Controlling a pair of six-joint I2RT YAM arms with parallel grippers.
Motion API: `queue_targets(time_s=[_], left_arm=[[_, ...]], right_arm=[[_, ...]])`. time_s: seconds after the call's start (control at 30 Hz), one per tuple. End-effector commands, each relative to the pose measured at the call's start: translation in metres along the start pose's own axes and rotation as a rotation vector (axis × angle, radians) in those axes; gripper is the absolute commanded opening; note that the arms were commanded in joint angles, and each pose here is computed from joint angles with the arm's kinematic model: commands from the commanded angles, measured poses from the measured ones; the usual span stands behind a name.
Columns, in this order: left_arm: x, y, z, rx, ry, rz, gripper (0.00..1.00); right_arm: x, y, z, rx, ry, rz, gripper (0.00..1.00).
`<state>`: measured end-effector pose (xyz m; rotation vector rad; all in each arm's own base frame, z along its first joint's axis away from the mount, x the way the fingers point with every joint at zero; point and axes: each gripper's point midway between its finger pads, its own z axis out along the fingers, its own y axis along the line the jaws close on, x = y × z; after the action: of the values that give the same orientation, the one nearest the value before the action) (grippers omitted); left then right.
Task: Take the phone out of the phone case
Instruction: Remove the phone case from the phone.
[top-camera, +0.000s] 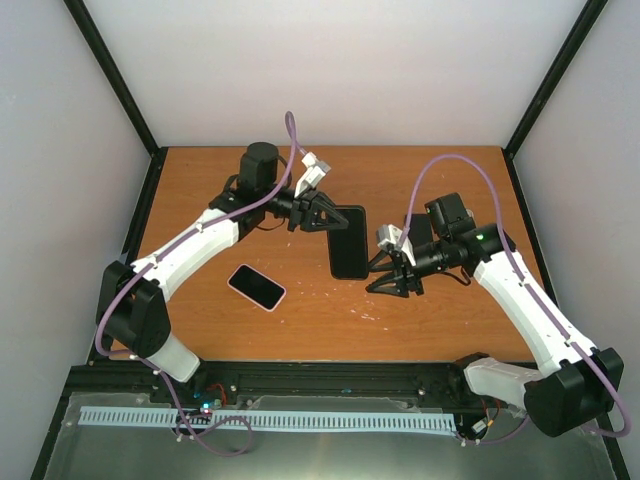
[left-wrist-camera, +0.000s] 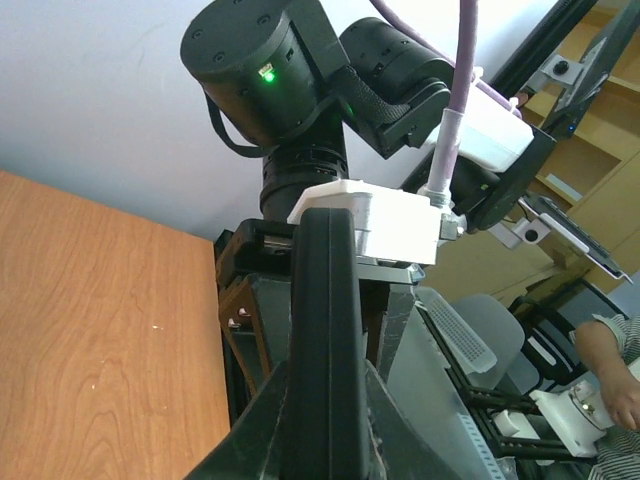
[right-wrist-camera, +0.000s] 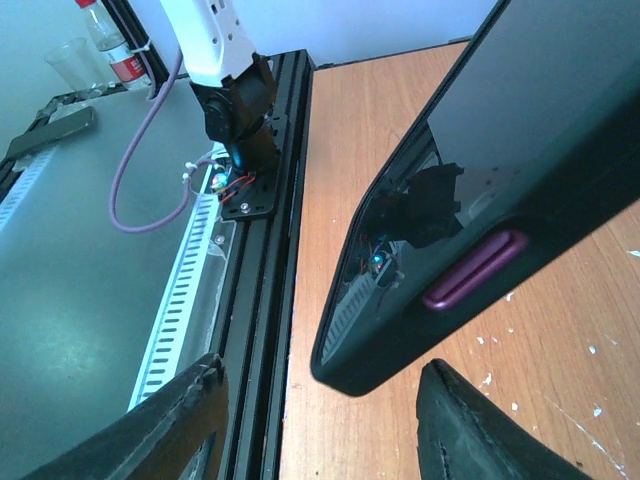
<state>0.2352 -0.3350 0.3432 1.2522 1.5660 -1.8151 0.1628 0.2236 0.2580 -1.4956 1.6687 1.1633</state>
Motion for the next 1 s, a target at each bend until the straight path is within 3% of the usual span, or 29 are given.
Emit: queue_targets(time_s=[0.0, 0.57, 0.97], left_arm=[[-0.015, -0.032, 0.002, 0.072, 0.009, 0.095, 0.00], [-0.008, -0.038, 0.008, 0.140, 0.048, 0.065, 0.00], [-0.001, -0.054, 0.014, 0.223, 0.083, 0.058, 0.00]], right_arm=[[-0.018, 0.004, 0.000, -0.008, -0.040, -0.042, 0.49], [-0.007, 0.010, 0.010, -0.007, -0.002, -0.114, 0.23], [-0.005, 0.028, 0.025, 0.007, 0.075, -0.295, 0.17]])
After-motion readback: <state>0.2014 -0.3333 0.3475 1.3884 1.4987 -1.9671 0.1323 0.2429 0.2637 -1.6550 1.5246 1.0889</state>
